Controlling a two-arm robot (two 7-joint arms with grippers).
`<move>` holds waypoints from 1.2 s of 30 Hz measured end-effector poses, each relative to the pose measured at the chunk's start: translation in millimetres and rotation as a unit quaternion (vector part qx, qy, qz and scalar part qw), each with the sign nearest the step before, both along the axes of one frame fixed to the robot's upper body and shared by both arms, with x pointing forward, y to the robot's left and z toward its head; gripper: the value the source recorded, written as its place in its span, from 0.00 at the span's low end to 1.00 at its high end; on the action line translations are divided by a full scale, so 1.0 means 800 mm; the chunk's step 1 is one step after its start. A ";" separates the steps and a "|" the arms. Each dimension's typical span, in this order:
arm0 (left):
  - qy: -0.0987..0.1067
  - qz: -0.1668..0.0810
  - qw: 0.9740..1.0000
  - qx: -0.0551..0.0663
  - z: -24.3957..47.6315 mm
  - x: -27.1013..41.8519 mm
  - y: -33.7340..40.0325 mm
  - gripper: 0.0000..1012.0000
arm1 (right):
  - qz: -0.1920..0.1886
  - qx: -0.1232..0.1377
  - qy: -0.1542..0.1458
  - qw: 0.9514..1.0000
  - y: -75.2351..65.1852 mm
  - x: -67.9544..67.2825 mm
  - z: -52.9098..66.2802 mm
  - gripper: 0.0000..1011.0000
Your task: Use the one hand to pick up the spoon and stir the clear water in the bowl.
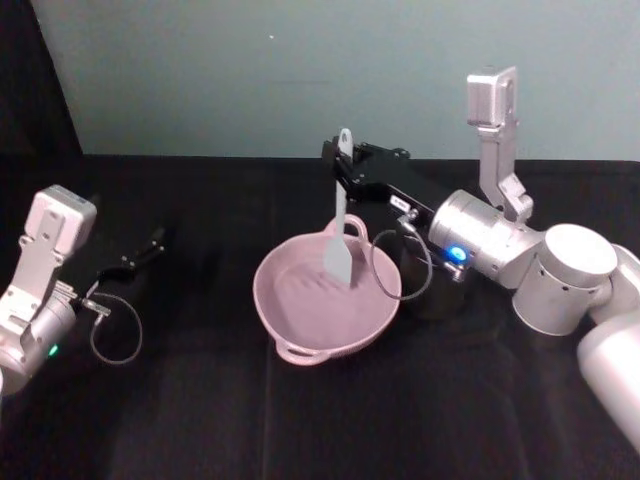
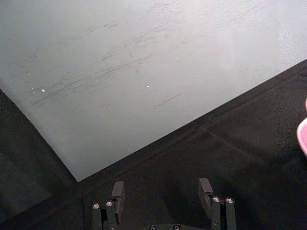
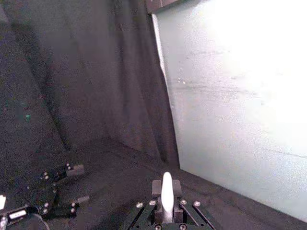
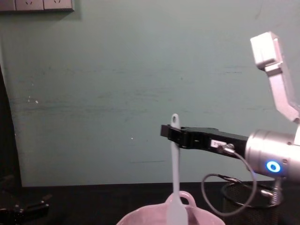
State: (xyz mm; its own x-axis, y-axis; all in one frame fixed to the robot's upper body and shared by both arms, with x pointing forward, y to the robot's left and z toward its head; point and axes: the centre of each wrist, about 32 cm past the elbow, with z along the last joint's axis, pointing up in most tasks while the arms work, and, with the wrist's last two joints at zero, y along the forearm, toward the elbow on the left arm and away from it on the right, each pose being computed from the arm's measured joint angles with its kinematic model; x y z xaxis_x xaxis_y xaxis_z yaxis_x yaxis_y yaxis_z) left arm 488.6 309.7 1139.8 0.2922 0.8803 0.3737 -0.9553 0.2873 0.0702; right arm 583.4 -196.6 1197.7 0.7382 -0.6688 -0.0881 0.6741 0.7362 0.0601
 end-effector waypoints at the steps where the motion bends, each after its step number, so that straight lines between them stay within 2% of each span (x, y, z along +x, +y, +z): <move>1: 0.000 0.000 1.000 0.000 0.0000 0.0000 0.0000 1.00 | -0.003 -0.002 0.002 1.000 -0.004 -0.004 0.000 0.11; 10: 0.000 0.000 1.000 0.000 0.0000 0.0000 0.0000 1.00 | 0.000 -0.010 0.004 1.000 -0.013 -0.031 0.000 0.11; 15: 0.000 0.000 1.000 0.000 0.0000 0.0000 0.0000 1.00 | 0.017 -0.011 0.003 1.000 -0.006 -0.046 -0.002 0.11; 20: 0.000 0.000 1.000 0.000 0.0000 0.0000 0.0000 1.00 | 0.035 -0.010 0.002 0.999 0.008 -0.050 -0.003 0.11; 26: 0.000 0.000 1.000 0.000 0.0000 0.0000 0.0000 1.00 | 0.049 -0.006 0.002 0.999 0.024 -0.044 -0.004 0.11; 29: 0.000 0.000 1.000 0.000 0.0000 0.0000 0.0000 1.00 | 0.054 -0.003 0.002 0.999 0.034 -0.035 -0.004 0.11; 36: 0.000 0.000 1.000 0.000 0.0000 0.0000 0.0000 1.00 | 0.047 0.000 0.002 0.999 0.040 -0.013 -0.001 0.11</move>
